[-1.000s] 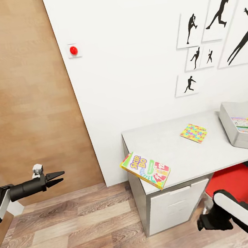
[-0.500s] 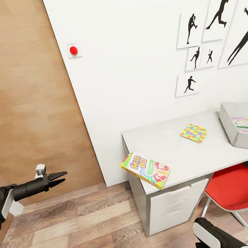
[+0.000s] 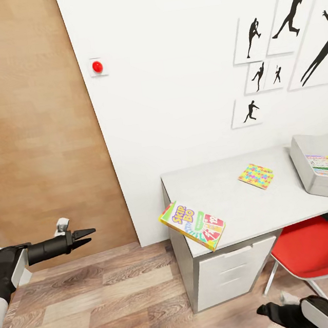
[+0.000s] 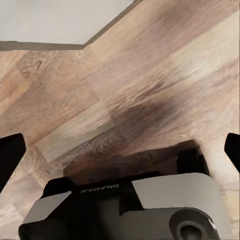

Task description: Put all the toys in the child's room - the three board games (two on the bed and one on the table), the two jigsaw puzzles on the table, and the tennis ball on the table - inside the toy box on the table in the child's room.

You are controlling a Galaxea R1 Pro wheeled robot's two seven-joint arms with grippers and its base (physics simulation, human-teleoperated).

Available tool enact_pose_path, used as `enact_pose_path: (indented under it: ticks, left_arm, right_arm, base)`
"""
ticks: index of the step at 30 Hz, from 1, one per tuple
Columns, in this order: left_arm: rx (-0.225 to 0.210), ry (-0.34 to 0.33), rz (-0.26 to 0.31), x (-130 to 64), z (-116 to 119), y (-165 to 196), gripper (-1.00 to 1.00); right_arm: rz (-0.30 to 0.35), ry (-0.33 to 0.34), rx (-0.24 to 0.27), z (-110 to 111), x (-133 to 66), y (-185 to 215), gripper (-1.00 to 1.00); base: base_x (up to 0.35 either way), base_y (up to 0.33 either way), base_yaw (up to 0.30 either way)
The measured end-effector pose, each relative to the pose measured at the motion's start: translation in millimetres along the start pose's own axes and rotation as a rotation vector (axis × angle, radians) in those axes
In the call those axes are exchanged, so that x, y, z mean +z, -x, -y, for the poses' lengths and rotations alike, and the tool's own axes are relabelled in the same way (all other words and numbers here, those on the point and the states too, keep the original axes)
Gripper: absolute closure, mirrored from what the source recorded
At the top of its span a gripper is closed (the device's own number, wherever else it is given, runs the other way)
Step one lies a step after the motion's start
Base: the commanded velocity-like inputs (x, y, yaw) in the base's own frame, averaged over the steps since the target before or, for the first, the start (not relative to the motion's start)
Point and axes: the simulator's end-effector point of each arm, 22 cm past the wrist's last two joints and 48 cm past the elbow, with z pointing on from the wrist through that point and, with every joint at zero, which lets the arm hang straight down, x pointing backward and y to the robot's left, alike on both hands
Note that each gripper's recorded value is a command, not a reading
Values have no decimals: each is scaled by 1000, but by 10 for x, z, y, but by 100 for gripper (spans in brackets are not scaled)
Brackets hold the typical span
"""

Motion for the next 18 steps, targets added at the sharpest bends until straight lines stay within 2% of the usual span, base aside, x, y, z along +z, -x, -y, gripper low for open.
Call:
enact_pose_path:
  ticks: [1, 2, 4, 9, 13, 18]
  left_arm:
    - [0, 1, 0, 4, -2, -1, -100]
    - [0, 3, -1, 11, -6, -6, -100]
    - [-1, 3, -3, 32, -4, -16, -100]
    - [-3, -1, -8, 90, 12, -40, -100]
    - [-6, 20, -10, 136, -29, -57, -100]
    - [-9, 40, -13, 207, -65, -86, -100]
  right_arm:
    - [3, 48, 5, -30, -24, 10, -100]
    - [11, 134, 16, -78, -75, 16, -100]
    - [36, 242, 28, -109, -154, 19, -100]
    - [107, 398, 30, -74, -336, 17, -100]
    - [144, 487, 19, -35, -519, 39, -100]
    - [152, 512, 13, -31, -577, 44, -100]
  base:
    - [0, 0, 0]
    - [0, 0, 0]
    - [0, 0, 0]
    - [0, 0, 0]
    - [0, 0, 0]
    - [0, 0, 0]
